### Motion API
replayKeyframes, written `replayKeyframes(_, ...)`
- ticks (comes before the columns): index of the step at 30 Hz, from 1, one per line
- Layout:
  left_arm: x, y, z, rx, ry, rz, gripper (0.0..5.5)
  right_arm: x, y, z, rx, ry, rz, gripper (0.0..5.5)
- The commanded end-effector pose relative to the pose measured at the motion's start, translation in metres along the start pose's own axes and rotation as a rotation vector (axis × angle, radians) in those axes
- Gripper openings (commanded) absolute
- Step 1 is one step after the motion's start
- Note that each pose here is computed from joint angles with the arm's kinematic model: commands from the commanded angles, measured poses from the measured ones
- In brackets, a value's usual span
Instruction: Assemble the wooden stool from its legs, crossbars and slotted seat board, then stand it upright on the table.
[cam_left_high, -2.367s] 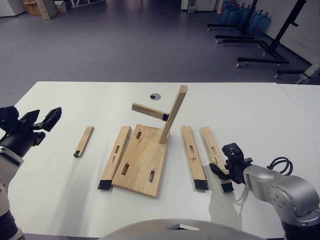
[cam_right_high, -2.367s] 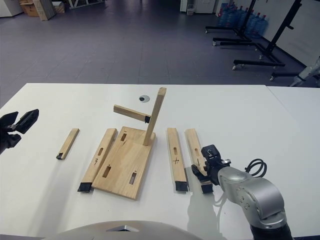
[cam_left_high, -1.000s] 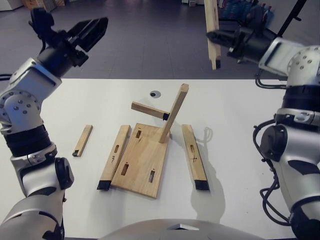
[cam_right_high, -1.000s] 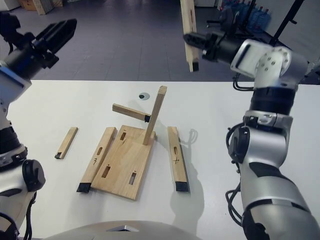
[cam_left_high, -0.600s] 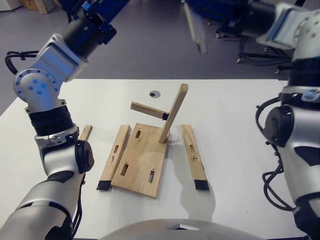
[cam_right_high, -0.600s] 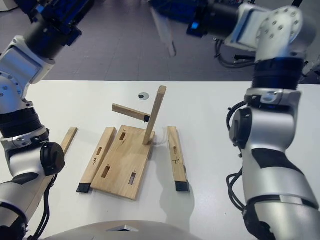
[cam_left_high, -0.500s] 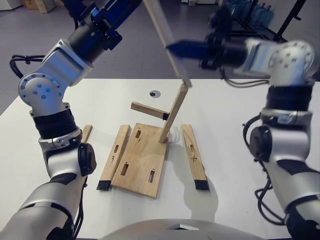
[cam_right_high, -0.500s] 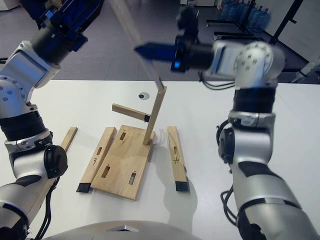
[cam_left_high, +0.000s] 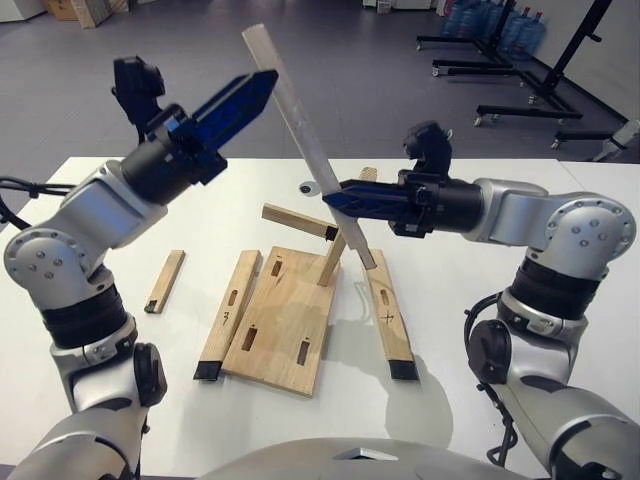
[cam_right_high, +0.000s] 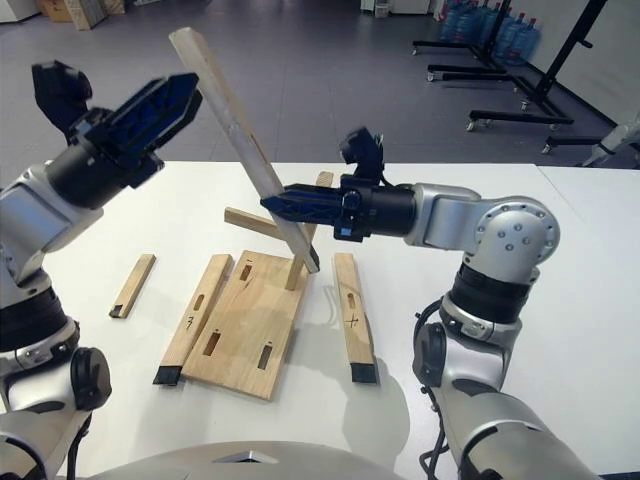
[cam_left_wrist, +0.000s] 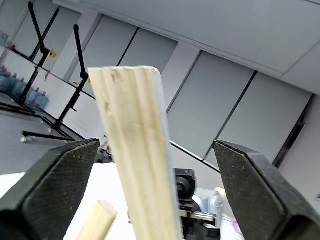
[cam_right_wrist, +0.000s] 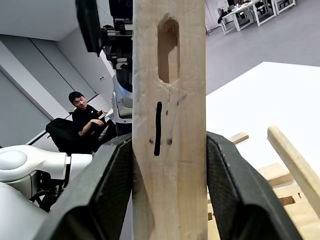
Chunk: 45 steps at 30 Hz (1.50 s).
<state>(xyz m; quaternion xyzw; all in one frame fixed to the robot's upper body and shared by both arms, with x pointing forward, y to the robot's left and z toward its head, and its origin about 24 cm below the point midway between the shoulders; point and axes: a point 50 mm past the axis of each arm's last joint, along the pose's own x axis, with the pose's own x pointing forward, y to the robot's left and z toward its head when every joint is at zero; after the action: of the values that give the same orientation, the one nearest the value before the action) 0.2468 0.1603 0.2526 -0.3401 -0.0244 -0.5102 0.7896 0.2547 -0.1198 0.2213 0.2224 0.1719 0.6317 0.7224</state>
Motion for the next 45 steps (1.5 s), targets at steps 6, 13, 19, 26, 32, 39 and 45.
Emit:
replayKeyframes(6, -0.002, -0.005, -0.027, -0.150, 0.041, -0.007, 4.16, 0.003, 0.004, -0.018, 0.035, 0.001, 0.033, 2.02)
replayKeyframes(13, 0.001, 0.000, -0.038, -0.149, 0.080, 0.011, 4.16, 0.003, 0.009, -0.017, 0.047, -0.015, 0.078, 2.01)
replayKeyframes(19, 0.005, -0.002, -0.029, -0.149, 0.059, -0.007, 4.16, 0.007, 0.013, -0.029, 0.060, 0.035, 0.076, 2.01)
replayKeyframes(26, 0.005, -0.005, -0.035, -0.240, 0.066, -0.024, 4.16, 0.010, 0.015, -0.027, 0.050, 0.037, 0.072, 2.01)
replayKeyframes(32, 0.004, -0.001, -0.047, -0.325, 0.067, -0.040, 4.16, 0.013, 0.018, -0.026, 0.035, 0.055, 0.105, 2.01)
replayKeyframes(39, 0.002, 0.006, -0.044, -0.340, 0.063, -0.027, 4.16, 0.014, 0.019, -0.031, 0.047, 0.056, 0.117, 2.01)
replayKeyframes(45, -0.001, 0.006, -0.047, -0.347, 0.085, -0.025, 3.98, 0.014, 0.018, -0.032, 0.053, 0.060, 0.115, 2.01)
